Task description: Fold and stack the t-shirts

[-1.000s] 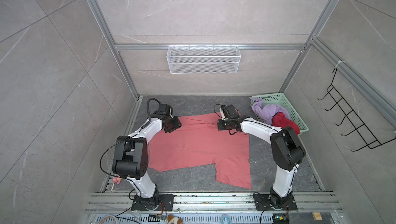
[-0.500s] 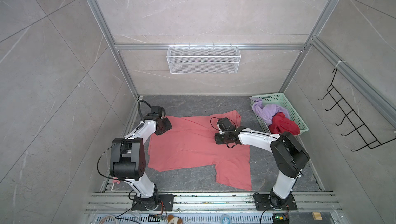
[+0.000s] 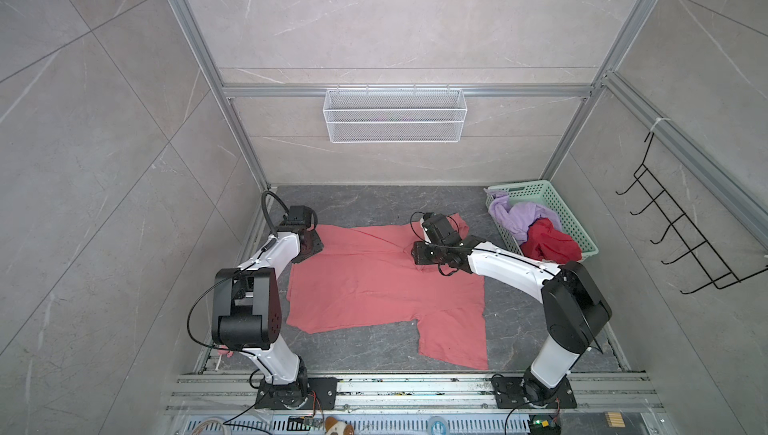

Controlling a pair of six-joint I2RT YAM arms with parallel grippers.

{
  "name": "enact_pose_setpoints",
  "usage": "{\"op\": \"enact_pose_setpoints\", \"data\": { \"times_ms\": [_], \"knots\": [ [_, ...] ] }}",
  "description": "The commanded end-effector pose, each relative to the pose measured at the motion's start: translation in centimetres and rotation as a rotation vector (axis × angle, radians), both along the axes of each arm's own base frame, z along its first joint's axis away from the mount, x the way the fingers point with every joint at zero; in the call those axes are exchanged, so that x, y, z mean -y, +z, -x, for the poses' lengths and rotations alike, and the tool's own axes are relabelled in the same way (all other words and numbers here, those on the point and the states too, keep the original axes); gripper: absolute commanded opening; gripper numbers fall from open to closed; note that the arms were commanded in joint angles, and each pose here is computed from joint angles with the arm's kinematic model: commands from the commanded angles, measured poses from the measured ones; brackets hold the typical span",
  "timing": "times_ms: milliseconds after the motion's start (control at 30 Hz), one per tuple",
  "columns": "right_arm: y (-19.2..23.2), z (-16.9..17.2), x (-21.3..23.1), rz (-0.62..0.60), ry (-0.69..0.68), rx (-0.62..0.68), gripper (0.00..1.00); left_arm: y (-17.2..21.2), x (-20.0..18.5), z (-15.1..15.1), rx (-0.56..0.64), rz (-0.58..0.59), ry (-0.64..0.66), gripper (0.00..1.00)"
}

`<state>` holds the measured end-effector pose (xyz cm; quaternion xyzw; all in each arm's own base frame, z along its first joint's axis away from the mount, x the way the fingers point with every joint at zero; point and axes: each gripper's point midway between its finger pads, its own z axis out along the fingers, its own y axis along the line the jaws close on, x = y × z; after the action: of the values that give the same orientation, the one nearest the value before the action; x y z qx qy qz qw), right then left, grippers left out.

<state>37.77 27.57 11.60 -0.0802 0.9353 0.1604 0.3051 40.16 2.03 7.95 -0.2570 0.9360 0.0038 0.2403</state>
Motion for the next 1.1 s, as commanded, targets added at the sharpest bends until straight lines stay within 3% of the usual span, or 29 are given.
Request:
{"op": "enact_pose_setpoints", "data": {
  "times_ms": [0,100,300,500,767,1067],
  "knots": [
    [0.9,-2.4,1.1,0.07,-0.029,0.056,0.55,-0.2,-1.3,-1.2,0.005,0.017,0.022,0.47],
    [1.1,-4.6,3.0,0.069,-0.088,0.055,0.56,-0.4,-0.5,-2.5,0.034,0.101,0.005,0.48],
    [-0.7,-9.3,7.6,-0.06,-0.234,-0.034,0.57,1.5,1.3,-6.2,0.116,0.192,-0.064,0.48],
    [-3.5,-12.1,8.6,-0.101,-0.288,-0.094,0.56,0.7,2.7,-9.2,0.127,0.291,-0.078,0.48],
    [-7.5,-13.7,9.3,-0.095,-0.35,-0.174,0.55,-3.2,3.2,-10.7,0.075,0.368,-0.024,0.48],
    [-12.3,-12.1,15.7,-0.058,-0.533,-0.321,0.54,-6.9,-1.9,-9.2,0.021,0.383,0.175,0.47]
  ]
}}
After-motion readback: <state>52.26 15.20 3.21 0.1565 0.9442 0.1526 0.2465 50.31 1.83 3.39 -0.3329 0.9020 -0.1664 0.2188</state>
